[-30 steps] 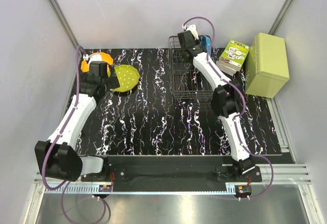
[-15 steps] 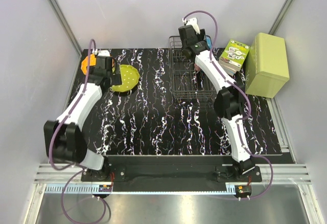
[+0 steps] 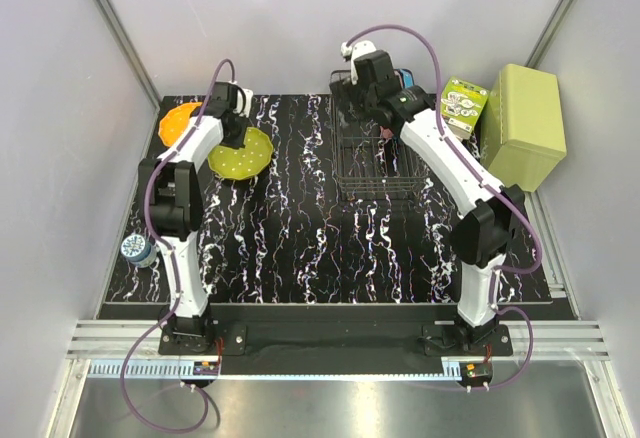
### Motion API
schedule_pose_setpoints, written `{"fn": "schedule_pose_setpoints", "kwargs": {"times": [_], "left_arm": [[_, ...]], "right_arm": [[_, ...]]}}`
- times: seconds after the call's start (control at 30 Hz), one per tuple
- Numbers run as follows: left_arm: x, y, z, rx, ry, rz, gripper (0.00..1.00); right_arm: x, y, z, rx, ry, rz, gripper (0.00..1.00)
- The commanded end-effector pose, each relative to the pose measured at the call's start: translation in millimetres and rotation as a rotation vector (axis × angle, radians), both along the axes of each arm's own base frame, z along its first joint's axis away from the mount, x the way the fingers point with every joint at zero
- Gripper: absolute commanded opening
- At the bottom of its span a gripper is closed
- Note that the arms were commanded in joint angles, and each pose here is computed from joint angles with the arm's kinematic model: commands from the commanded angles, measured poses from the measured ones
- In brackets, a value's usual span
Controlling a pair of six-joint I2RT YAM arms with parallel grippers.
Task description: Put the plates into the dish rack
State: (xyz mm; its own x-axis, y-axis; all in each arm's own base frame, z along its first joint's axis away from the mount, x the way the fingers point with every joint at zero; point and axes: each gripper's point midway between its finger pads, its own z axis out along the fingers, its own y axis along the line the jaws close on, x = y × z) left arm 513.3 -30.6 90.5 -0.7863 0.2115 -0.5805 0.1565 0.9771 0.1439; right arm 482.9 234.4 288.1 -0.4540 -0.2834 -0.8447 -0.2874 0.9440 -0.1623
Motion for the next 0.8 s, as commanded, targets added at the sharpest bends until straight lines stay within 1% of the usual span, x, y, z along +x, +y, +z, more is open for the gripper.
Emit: {"fn": "schedule_pose_setpoints", "kwargs": {"times": [0.0,0.03,0.07,0.13,0.17,0.27,0.5,0.63,0.7,0.73,0.77], "left_arm": [[2,-20,4,-0.061,0.047,-0.132,0.0],[-3,-23,-3,-0.074,0.08,-0.14,0.0],[-16,-25,-9,-0.069,0.138,-0.14,0.0],[-29,-24,-18,-0.045,0.193,-0.127,0.0],[-42,-25,-27,-0.039,0.234,-0.119,0.0],[-61,-26,-39,-0.057,0.284,-0.106,0.0],[-80,-33,-57,-0.044,0.361,-0.115,0.0],[-101,-47,-54,-0.073,0.43,-0.182,0.0],[-120,-56,-55,-0.067,0.477,-0.226,0.0],[-133,-60,-50,-0.072,0.505,-0.265,0.0],[-150,-67,-53,-0.068,0.549,-0.295,0.0]], "right_arm": [[-31,12,-32,0.039,0.154,0.124,1.0],[-31,10,-33,0.031,0.154,0.12,1.0],[-29,5,-34,0.031,0.156,0.117,1.0],[-28,1,-37,0.036,0.168,0.113,1.0],[-28,-1,-37,0.044,0.171,0.117,1.0],[-26,-5,-43,0.081,0.197,0.099,1.0],[-39,1,-53,0.107,0.244,0.15,0.99],[-45,-4,-57,0.096,0.253,0.15,0.99],[-51,-7,-59,0.09,0.257,0.152,1.0],[-53,-8,-62,0.085,0.264,0.154,1.0],[-58,-10,-69,0.079,0.281,0.154,1.0]]}}
